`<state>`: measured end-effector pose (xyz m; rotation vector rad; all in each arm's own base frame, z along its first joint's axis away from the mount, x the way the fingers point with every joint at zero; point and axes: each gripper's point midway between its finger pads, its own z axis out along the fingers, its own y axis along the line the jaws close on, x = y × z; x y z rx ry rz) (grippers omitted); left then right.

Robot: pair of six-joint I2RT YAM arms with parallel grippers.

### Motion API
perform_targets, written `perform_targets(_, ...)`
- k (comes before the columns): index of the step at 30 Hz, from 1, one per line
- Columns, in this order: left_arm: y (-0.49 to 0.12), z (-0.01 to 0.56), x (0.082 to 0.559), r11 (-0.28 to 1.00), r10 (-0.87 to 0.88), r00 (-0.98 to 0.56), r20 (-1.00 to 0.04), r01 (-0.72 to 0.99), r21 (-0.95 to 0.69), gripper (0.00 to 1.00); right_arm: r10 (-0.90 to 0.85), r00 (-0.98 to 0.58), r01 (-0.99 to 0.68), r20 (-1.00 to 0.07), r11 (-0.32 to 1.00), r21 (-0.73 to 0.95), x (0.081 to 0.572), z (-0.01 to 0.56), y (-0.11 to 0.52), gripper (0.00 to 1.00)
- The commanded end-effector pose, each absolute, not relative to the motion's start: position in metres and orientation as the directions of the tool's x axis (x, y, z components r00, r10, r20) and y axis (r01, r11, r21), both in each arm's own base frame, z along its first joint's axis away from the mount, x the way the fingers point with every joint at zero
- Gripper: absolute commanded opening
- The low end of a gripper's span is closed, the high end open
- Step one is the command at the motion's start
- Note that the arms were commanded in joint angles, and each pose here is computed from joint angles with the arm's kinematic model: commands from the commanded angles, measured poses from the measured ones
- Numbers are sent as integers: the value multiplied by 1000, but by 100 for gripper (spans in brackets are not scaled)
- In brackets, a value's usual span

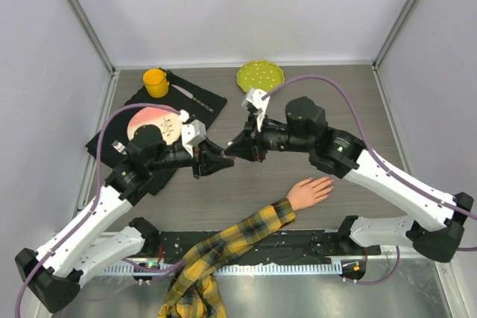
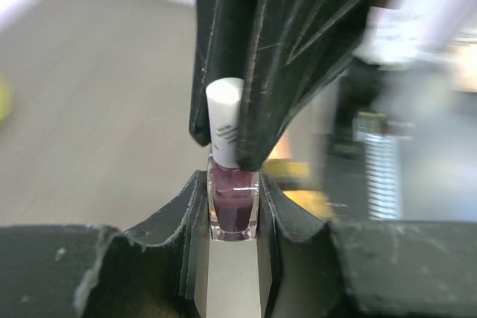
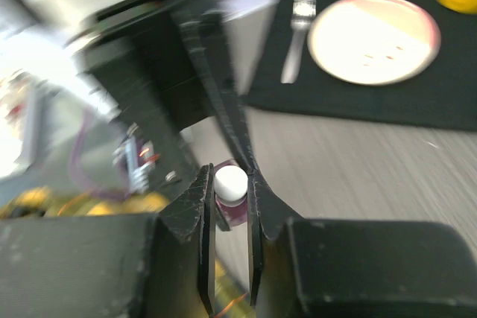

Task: Paint the nails

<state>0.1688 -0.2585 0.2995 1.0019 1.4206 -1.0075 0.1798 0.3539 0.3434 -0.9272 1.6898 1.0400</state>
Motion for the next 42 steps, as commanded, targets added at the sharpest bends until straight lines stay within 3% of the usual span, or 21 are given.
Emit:
perform_targets(1, -265, 362, 53, -424, 14, -123, -992, 898, -117, 0, -174, -155, -979, -973, -109, 175, 105, 357, 349, 1)
perform_targets(2, -266, 364, 53, -441, 32, -143, -989, 886, -142, 0, -181, -133, -965, -974, -200, 169, 91, 356, 346, 1)
perform_targets(5, -268, 352, 68, -322, 49, -94, -994, 941, -104, 0, -213, -159, -949, -964, -235, 208, 83, 351, 342, 1)
perform_targets(13, -272, 347, 112, -46, 15, 2, -1000, 999, 1, 0, -188, -159, -976, -969, -115, 183, 98, 353, 340, 1)
perform_targets(14, -272, 347, 119, -13, 15, 3, -1000, 1000, 3, 0, -185, -178, -978, -966, -79, 195, 103, 354, 340, 6)
perform_targets(15, -272, 345, 125, 24, 18, 7, -1000, 1000, 7, 0, -175, -181, -982, -968, -13, 186, 115, 355, 342, 22)
perform_targets(18, -270, 338, 147, 138, 39, 32, -999, 990, 37, 0, -148, -206, -976, -967, 103, 192, 133, 360, 341, 42)
perform_targets(19, -267, 334, 157, 200, 49, 31, -998, 979, 40, 0, -125, -227, -957, -966, 212, 198, 150, 362, 338, 49)
perform_targets(23, -258, 326, 182, 335, 77, 58, -995, 939, 80, 0, -27, -271, -896, -962, 373, 241, 174, 377, 330, 60)
perform_targets(28, -250, 316, 198, 426, 101, 63, -993, 899, 100, 0, 63, -312, -846, -948, 436, 307, 185, 388, 329, 62)
perform_targets(34, -249, 319, 197, 428, 92, 72, -993, 898, 105, 0, 52, -358, -802, -932, 494, 335, 198, 383, 339, 50)
perform_targets(42, -248, 323, 194, 430, 70, 72, -995, 898, 96, 0, 30, -356, -813, -934, 482, 326, 196, 381, 355, 50)
